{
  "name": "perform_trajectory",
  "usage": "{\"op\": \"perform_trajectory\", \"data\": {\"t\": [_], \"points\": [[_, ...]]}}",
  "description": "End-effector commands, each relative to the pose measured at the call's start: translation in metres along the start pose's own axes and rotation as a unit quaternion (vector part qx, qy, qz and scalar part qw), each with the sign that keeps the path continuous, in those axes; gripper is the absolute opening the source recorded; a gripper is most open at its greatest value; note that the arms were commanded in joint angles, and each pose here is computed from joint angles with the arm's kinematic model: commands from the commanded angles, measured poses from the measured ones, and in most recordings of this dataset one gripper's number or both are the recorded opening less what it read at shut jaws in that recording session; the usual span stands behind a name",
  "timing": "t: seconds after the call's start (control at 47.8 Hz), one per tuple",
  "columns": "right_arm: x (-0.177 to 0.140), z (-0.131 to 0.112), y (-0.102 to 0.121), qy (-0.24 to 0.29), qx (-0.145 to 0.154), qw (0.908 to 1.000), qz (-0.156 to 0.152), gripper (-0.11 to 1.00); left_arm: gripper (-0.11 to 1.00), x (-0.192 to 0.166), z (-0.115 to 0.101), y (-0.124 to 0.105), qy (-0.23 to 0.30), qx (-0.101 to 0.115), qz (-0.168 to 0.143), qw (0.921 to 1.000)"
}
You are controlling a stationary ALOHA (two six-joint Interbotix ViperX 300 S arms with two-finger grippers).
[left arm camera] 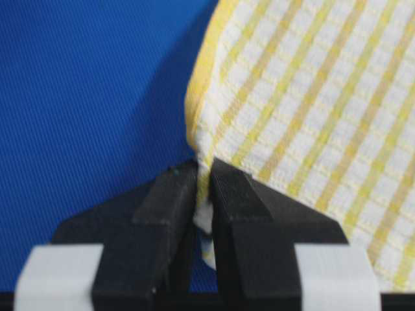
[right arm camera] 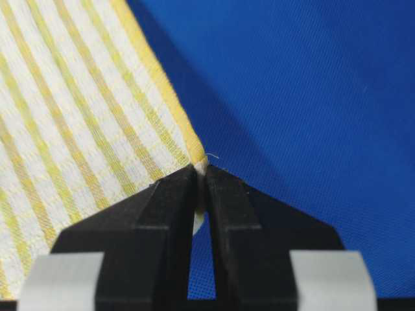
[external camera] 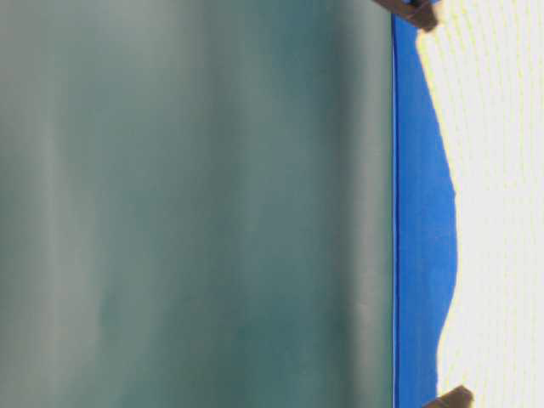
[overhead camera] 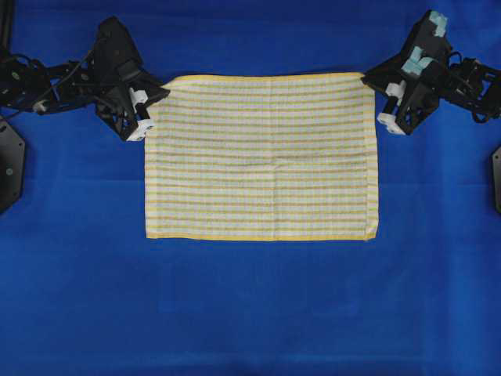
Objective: Fold the yellow towel.
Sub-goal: 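Pull the top corners down toward the bottom edge, folding the towel in half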
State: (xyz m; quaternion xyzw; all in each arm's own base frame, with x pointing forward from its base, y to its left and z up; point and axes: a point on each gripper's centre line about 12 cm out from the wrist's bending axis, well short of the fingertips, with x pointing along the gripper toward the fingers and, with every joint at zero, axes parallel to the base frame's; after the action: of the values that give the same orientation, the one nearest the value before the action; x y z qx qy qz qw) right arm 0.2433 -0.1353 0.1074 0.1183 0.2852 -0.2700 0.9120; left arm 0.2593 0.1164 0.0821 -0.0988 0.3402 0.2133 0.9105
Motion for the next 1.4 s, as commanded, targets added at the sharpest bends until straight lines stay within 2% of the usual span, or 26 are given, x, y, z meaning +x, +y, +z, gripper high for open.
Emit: {"op": "perform_trajectory", "data": {"t": [0.0,0.398,0.628,0.816,1.005,1.193,1.381], "points": [[-0.006,0.012,0.0,-0.02,0.001,0.9998,0.002,0.05,0.02,-0.007,0.016,-0.001,-0.028,-0.001,-0.002,0.9996],[-0.01,0.009,0.004,-0.01,0.0,0.9999,0.008,0.05,0.02,-0.013,0.017,-0.01,-0.035,0.008,-0.014,0.9993],[-0.022,0.006,0.016,-0.001,-0.006,0.9995,0.029,0.05,0.02,-0.026,0.019,-0.025,-0.05,0.024,-0.038,0.9977],[-0.036,0.001,0.035,0.001,-0.012,0.998,0.062,0.05,0.02,-0.045,0.023,-0.049,-0.076,0.043,-0.077,0.9932],[-0.053,-0.009,0.057,0.011,-0.01,0.9942,0.107,0.05,0.02,-0.064,0.018,-0.075,-0.078,0.035,-0.127,0.9882],[-0.074,-0.017,0.08,0.031,-0.006,0.9872,0.157,0.05,0.02,-0.081,0.01,-0.104,-0.078,0.045,-0.183,0.979],[-0.092,-0.018,0.099,0.032,-0.015,0.9787,0.202,0.05,0.02,-0.09,-0.002,-0.122,-0.067,0.056,-0.218,0.972]]}}
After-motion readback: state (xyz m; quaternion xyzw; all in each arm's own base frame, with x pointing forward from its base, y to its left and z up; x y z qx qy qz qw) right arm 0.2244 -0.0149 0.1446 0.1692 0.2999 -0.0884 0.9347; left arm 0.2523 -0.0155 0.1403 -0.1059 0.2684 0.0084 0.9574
